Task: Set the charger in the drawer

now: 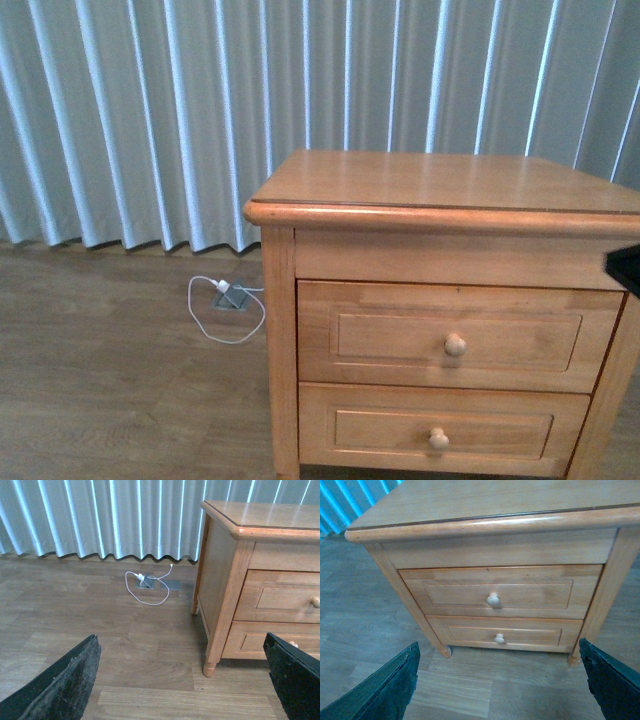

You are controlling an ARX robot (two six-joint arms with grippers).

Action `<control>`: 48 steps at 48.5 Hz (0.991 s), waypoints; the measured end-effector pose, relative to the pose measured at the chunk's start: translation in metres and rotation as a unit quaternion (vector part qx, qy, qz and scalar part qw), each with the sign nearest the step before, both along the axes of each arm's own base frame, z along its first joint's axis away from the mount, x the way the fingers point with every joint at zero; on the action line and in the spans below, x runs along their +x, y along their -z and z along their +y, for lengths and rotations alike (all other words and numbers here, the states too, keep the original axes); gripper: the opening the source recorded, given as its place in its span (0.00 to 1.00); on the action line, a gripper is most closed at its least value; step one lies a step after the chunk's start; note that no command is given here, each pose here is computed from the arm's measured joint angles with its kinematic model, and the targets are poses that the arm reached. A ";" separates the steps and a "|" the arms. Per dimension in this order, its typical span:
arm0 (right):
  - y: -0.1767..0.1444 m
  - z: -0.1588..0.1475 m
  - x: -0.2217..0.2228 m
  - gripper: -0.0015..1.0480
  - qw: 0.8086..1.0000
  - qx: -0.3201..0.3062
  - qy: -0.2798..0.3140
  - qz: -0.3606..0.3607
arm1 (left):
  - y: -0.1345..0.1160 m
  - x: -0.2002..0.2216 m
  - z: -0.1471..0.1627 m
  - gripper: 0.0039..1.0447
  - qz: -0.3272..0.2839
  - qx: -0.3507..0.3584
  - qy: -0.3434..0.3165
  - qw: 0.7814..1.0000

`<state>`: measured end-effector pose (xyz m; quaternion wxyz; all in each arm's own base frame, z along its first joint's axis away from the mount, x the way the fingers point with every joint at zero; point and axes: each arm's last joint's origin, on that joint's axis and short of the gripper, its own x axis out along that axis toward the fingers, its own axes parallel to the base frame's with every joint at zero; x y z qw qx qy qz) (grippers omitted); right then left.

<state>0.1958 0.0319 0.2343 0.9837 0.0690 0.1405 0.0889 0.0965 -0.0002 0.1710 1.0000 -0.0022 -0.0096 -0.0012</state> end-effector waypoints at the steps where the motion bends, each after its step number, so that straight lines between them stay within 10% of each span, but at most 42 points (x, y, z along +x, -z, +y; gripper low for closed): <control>1: -0.001 -0.003 -0.006 0.92 1.000 0.002 0.000 0.000 | 0.000 0.000 0.000 0.94 0.000 0.000 0.000 1.000; 29: 0.006 -0.038 -0.094 0.91 0.999 0.046 0.020 -0.005 | 0.000 0.000 0.000 0.94 0.000 0.000 0.000 1.000; 34: 0.018 -0.033 -0.098 0.67 0.986 -0.043 0.089 -0.135 | 0.000 0.000 0.000 0.94 0.000 0.000 0.000 1.000; 48: 0.044 -0.032 -0.098 0.05 0.984 -0.066 0.091 -0.137 | 0.000 0.000 0.000 0.94 0.000 0.000 0.000 1.000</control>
